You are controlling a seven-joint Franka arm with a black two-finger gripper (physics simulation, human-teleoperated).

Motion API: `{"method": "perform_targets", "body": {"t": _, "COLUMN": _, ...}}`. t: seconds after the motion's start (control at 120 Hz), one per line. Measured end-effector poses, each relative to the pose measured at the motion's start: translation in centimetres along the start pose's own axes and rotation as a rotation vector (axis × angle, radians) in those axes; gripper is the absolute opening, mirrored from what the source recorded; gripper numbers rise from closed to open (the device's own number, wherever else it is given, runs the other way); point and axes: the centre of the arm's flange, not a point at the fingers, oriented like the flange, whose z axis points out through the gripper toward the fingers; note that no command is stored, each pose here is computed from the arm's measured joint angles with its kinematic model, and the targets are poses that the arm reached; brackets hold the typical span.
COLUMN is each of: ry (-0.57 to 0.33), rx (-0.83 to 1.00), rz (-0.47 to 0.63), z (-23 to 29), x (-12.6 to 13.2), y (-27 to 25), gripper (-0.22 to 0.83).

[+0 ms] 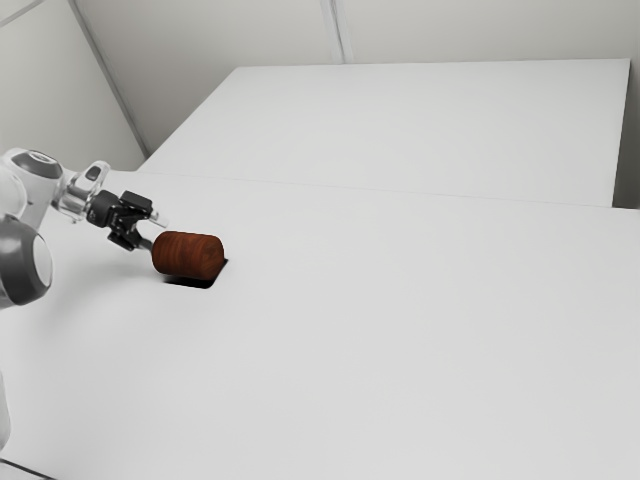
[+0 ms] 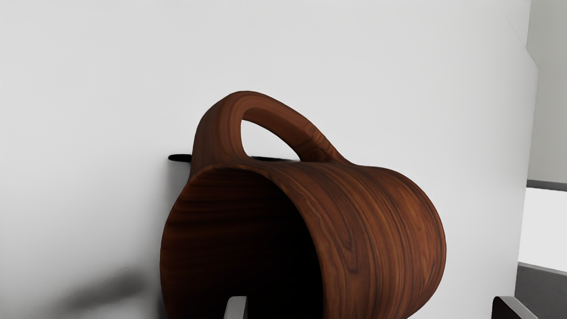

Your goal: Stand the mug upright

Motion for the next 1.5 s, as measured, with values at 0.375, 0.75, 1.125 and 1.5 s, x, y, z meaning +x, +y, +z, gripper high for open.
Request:
{"method": "perform_targets", "body": {"t": 0.375, "ry": 0.032, "rx": -0.114, "rz": 0.044, "z": 2.3, "x": -1.1, "y": -1.6, "gripper": 0.36}}
{"method": "perform_targets", "body": {"t": 0.75, "ry": -0.001, "rx": -0.243, "rz": 0.133, "z": 2.0, "x": -2.0, "y": 2.5, "gripper": -0.12}}
{"method": "perform_targets", "body": {"t": 1.125, "ry": -0.138, "rx": 0.013, "rz": 0.301, "z": 0.0, "x": -4.1, "y": 18.1, "gripper": -0.16}}
{"method": "perform_targets", "body": {"t": 1.5, "ry": -0.379, "rx": 0.723, "rz": 0.411, "z": 10.1, "x": -6.7, "y": 25.6, "gripper": -0.17}}
